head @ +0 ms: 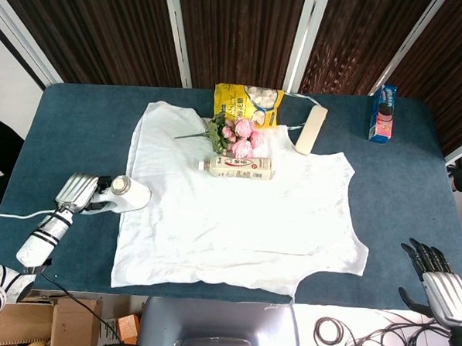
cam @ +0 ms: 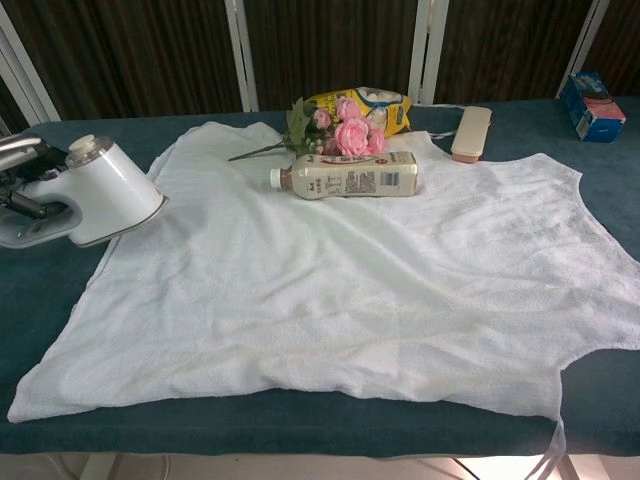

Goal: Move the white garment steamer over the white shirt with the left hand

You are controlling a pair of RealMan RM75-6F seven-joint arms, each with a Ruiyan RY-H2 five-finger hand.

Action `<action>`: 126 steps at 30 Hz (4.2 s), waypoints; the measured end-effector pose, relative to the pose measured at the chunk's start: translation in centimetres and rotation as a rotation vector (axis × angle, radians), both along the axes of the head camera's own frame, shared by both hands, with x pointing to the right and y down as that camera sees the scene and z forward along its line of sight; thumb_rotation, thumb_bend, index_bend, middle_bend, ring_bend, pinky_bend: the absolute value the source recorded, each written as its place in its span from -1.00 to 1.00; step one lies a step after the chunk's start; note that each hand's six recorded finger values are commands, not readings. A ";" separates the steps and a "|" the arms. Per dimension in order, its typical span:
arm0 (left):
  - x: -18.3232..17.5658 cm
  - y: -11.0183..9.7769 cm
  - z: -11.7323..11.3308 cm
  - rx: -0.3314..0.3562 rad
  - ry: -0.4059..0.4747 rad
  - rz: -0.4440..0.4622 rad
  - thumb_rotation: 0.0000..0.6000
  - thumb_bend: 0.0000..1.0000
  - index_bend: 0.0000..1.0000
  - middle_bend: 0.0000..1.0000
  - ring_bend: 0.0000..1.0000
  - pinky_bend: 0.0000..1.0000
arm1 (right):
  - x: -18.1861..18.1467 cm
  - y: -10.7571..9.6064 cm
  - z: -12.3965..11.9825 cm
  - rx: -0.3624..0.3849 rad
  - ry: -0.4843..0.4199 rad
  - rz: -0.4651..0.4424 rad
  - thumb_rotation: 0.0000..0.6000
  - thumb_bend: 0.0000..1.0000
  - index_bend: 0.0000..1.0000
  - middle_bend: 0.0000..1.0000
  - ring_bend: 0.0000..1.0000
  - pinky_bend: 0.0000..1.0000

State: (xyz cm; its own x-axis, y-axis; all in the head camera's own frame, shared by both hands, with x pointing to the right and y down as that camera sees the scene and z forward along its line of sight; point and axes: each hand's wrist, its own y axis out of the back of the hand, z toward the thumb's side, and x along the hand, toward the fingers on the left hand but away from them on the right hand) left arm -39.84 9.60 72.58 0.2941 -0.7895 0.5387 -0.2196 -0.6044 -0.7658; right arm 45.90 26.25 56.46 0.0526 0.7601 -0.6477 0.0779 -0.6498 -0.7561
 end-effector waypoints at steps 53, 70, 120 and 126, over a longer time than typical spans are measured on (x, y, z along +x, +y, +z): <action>14.9 -1.1 3.4 0.040 -0.404 -0.005 1.00 0.15 0.42 0.96 1.00 1.00 | 0.4 0.0 -1.1 0.011 -0.047 -0.002 1.00 -0.38 -1.00 -1.00 -1.00 -1.00; 12.1 -3.0 3.5 0.019 -0.391 -0.136 1.00 0.15 0.42 0.96 1.00 1.00 | 0.4 0.0 -1.0 0.010 -0.040 -0.002 1.00 -0.38 -1.00 -1.00 -1.00 -1.00; 9.4 -5.0 3.4 0.153 -0.538 -0.153 1.00 0.16 0.42 0.96 1.00 1.00 | 0.6 0.0 -1.2 0.011 -0.046 0.002 1.00 -0.38 -1.00 -1.00 -1.00 -1.00; 10.0 -5.0 3.2 0.124 -0.445 -0.206 1.00 0.16 0.42 0.96 1.00 1.00 | 0.5 0.1 -1.2 0.012 -0.045 0.000 1.00 -0.38 -1.00 -1.00 -1.00 -1.00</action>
